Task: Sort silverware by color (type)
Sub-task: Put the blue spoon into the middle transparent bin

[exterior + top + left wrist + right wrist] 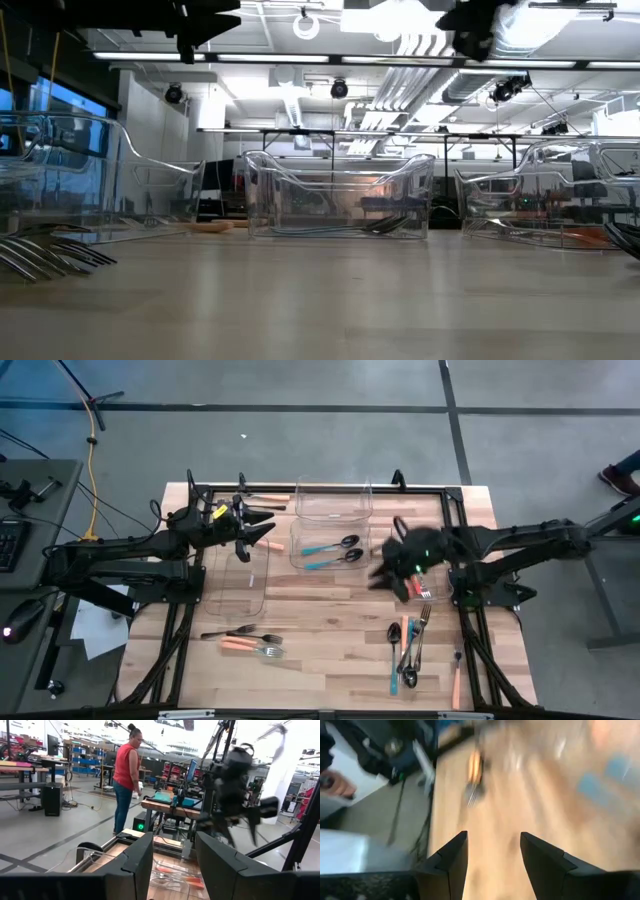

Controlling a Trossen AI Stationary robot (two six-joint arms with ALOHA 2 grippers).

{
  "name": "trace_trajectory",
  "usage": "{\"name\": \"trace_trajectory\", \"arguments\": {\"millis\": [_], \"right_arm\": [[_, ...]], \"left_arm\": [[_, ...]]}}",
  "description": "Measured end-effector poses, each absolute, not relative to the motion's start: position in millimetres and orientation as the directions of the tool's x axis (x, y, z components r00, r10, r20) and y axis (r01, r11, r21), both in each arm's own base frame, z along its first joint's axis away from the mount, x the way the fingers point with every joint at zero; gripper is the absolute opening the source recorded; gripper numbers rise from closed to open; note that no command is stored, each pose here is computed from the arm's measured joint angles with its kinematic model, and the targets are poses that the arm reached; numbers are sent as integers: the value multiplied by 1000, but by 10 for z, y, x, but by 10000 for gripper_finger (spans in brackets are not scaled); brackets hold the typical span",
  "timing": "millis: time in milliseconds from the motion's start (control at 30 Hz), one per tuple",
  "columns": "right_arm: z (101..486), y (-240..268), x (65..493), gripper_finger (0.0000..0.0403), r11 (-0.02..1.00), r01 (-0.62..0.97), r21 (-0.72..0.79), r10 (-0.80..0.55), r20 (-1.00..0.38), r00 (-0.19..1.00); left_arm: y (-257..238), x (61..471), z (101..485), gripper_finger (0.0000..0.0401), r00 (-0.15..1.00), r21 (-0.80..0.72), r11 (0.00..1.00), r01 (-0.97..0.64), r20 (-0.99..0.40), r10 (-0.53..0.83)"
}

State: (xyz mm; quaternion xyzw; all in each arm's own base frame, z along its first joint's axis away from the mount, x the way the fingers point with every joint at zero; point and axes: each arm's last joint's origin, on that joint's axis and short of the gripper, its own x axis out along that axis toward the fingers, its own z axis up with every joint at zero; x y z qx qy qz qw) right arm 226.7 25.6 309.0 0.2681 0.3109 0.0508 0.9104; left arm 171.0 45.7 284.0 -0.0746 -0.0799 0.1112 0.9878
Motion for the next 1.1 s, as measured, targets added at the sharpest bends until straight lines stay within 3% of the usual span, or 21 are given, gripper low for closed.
{"name": "trace_trajectory", "arguments": {"millis": [100, 200, 300, 400, 633, 1100], "right_arm": [[3007, 496, 2172, 165, 718, 241, 653, 334, -627, 704], [2874, 741, 2101, 165, 524, 433, 734, 402, -661, 634], [2709, 980, 2034, 165, 317, 641, 699, 429, -709, 560], [2540, 1186, 2010, 165, 202, 769, 607, 443, -757, 481], [2082, 1489, 2138, 165, 133, 921, 367, 480, -837, 264], [1431, 1529, 2428, 165, 92, 977, 191, 376, -915, 144]], "left_arm": [[457, 1710, 2841, 136, 962, -165, 964, -208, 142, 232], [457, 1710, 2841, 136, 962, -165, 964, -208, 143, 232], [457, 1710, 2843, 136, 962, -165, 964, -207, 145, 232], [457, 1709, 2847, 136, 962, -165, 964, -207, 148, 231], [459, 1708, 2850, 136, 959, -166, 963, -214, 152, 240], [462, 1707, 2855, 136, 956, -154, 963, -223, 157, 247]]}}
